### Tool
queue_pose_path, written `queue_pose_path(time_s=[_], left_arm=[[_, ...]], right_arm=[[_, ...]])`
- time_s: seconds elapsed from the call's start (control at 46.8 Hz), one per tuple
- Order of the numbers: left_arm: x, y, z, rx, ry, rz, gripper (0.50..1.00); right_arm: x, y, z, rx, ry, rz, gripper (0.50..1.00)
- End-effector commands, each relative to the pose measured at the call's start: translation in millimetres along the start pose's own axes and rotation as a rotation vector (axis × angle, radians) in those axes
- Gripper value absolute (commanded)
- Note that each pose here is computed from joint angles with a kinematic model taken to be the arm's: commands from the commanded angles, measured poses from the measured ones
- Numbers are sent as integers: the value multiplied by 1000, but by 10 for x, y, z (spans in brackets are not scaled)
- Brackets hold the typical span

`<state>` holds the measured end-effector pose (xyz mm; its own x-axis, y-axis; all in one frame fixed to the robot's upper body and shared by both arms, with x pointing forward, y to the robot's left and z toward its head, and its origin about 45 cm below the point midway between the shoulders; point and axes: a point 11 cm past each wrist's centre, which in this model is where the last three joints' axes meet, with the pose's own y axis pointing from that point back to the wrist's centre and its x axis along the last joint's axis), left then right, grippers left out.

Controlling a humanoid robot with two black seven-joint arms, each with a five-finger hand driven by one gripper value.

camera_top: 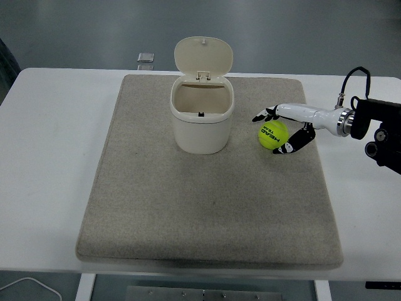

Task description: Pick up the tennis ball and place it in the box.

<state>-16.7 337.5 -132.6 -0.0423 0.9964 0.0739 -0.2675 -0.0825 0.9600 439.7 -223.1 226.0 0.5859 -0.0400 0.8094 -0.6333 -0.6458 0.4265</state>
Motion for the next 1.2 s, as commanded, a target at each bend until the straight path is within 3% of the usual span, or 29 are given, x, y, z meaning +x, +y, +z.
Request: queue_pose_path(time_s=[0.0,0.085,0.107,0.47,0.769,1.004,1.175], left_arm=[[0,0,-1,0,0,0,992],[0,0,1,-1,0,0,992],[0,0,-1,0,0,0,992],[0,0,1,-1,0,0,992],[0,0,1,-1,0,0,992],[0,0,1,-1,0,0,992],[0,0,-1,0,0,0,992]], right_arm=[[-5,0,1,-1,2,-3,621],[-4,0,-1,0,5,-7,505],[-6,0,0,-1,9,-9,500],[71,30,8,-6,36,-2,500],[304,82,-51,5,33,13,500],[435,104,-257,66,-9,10,500],[653,250,-387,130,-63,12,500]])
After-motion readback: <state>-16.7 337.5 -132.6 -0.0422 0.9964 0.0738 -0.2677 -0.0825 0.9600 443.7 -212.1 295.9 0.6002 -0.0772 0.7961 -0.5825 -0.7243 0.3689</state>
